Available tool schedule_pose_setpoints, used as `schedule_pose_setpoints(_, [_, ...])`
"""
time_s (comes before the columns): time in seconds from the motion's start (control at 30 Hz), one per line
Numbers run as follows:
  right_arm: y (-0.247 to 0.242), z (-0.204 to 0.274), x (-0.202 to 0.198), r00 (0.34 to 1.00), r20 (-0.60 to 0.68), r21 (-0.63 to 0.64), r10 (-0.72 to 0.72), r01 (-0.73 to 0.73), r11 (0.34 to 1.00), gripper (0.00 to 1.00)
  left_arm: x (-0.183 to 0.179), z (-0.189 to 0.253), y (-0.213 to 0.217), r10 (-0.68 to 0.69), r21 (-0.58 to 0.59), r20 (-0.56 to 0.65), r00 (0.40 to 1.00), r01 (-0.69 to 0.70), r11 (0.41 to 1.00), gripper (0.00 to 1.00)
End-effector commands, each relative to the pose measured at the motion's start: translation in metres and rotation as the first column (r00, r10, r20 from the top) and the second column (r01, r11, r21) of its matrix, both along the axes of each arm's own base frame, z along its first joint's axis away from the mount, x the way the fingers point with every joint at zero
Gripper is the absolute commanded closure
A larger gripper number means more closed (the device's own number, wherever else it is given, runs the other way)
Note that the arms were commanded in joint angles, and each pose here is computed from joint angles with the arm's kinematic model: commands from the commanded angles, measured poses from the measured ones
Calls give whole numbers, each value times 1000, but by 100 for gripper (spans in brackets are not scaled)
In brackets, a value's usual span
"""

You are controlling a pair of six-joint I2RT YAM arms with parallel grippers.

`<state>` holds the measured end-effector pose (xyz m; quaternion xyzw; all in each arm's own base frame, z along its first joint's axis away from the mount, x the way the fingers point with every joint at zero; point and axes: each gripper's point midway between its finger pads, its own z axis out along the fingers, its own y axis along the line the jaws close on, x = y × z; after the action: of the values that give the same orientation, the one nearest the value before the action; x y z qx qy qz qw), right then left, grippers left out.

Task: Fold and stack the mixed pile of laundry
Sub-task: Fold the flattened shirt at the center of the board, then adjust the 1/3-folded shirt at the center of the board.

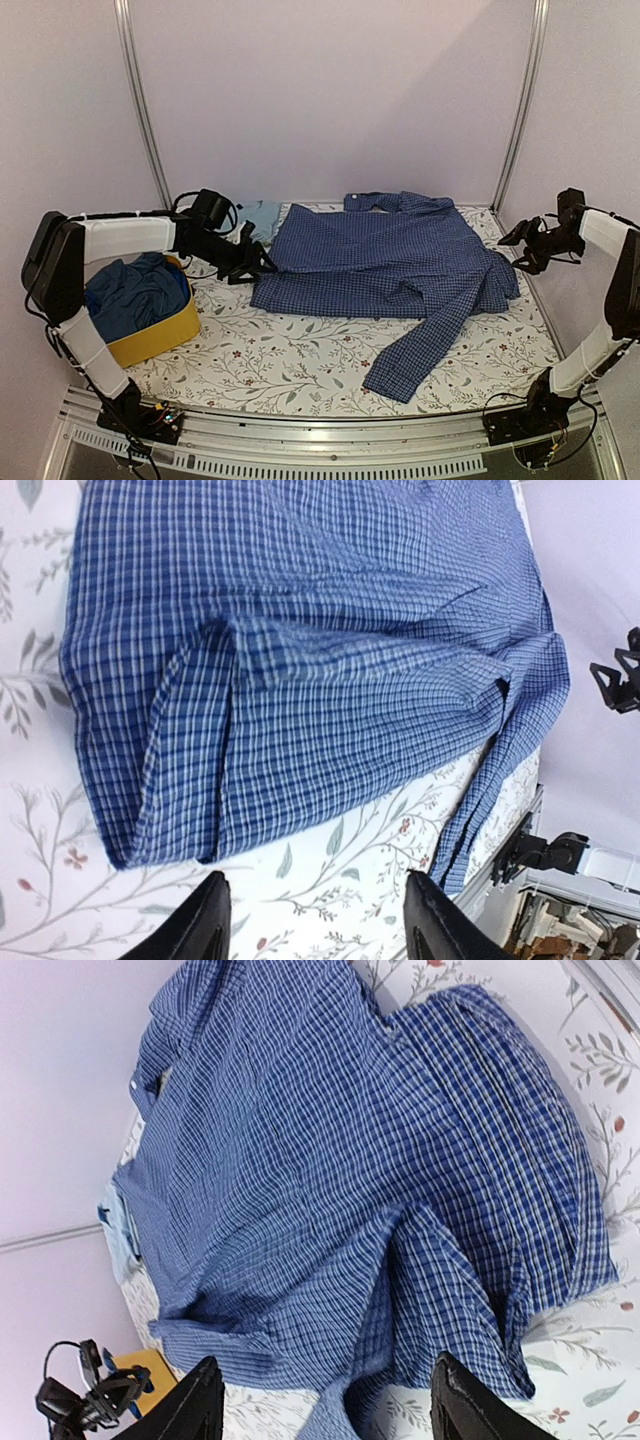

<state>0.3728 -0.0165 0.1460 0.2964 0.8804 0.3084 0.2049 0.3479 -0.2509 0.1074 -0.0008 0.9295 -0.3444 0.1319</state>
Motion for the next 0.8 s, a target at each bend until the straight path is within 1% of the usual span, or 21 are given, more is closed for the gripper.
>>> schedule_pose_setpoints(0.0, [0,-14,-35,998,-46,-106,48,-53,993,32,-26,-19,-6,-104,-18,16,994,104,994,45])
schedule_pose_setpoints(0.1, [-5,-23,-46,995,-88,-155,50,-63,986,36,-37,-33,-11,-148,-8,3,989,148,989,49])
schedule_pose_setpoints(0.27, [-13,-50,-58,984,-166,-210,60,-95,973,36,-45,-54,-19,-193,51,-3,981,193,980,50])
schedule_pose_setpoints(0.47, [-3,-80,-64,967,-221,-149,130,-165,975,38,-45,-66,-18,-196,87,10,981,194,977,51])
schedule_pose_setpoints(0.53, [-4,-86,-65,963,-231,-154,140,-178,972,38,-43,-69,-18,-199,94,18,980,197,976,51])
schedule_pose_setpoints(0.63, [-4,-95,-65,958,-243,-152,150,-191,970,37,-39,-73,-19,-199,100,22,980,196,976,50])
schedule_pose_setpoints(0.77, [-1,-102,-64,956,-245,-125,159,-194,973,36,-32,-74,-16,-186,140,33,982,180,974,48])
